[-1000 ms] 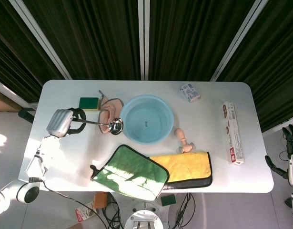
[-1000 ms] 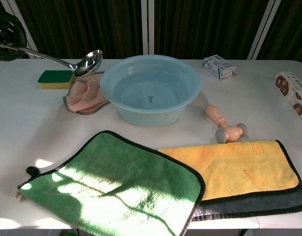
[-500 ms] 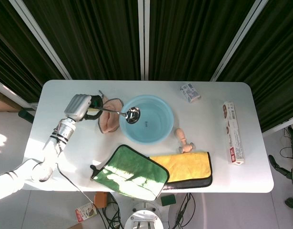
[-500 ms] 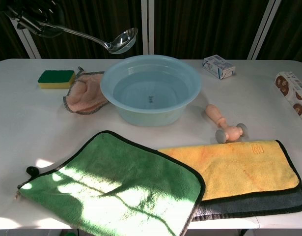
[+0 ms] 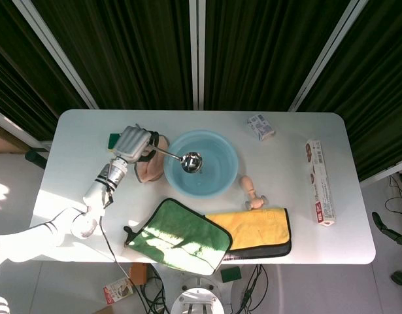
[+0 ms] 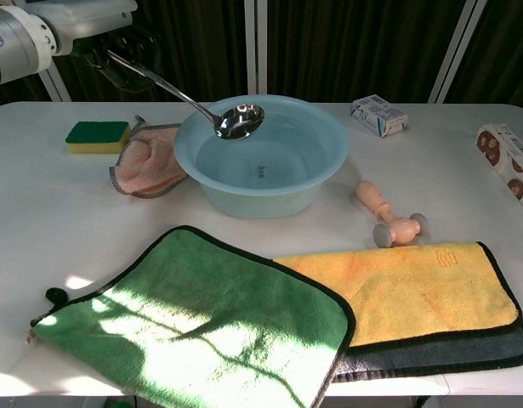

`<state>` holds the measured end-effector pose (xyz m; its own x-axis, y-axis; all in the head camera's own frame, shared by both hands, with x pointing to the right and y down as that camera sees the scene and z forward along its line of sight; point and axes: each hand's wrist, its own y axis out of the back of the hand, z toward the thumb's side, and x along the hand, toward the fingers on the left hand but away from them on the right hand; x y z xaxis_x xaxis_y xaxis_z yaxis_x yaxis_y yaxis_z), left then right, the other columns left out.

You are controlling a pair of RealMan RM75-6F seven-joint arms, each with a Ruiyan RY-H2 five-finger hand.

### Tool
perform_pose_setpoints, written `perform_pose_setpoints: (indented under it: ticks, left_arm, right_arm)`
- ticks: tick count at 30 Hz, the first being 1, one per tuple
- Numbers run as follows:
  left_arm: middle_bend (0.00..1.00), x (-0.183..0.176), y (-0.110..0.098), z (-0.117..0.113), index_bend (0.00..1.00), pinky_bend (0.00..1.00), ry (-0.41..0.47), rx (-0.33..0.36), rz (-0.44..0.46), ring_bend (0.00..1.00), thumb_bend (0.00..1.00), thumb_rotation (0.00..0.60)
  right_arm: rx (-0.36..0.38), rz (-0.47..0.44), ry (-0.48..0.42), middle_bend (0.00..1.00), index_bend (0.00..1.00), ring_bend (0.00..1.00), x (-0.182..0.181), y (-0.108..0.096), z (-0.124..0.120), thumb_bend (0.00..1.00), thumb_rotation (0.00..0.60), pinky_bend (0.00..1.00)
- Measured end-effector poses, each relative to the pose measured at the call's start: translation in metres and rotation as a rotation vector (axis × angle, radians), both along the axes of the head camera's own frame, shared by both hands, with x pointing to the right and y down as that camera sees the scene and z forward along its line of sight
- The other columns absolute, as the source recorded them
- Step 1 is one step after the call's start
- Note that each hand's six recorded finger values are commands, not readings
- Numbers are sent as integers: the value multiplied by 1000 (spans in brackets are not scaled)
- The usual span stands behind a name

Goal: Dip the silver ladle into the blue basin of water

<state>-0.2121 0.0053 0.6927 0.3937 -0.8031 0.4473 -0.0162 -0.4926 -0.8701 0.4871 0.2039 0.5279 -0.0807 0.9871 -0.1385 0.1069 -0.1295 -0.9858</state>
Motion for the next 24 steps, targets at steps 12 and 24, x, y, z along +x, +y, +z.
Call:
perform_pose_setpoints:
  ticks: [12,24]
  left_arm:
    - [574,15,-2,24,797,829,-203,136,123,567,341,600]
    - [581,27,4,40,799,829,-238,129,177,573,341,600]
  right_arm:
    - [17,-19,-32,0,0,0,0,-3,3,245,600,0]
    - [33,-39,-59,0,0,0,-1,-6,7,254,600,0]
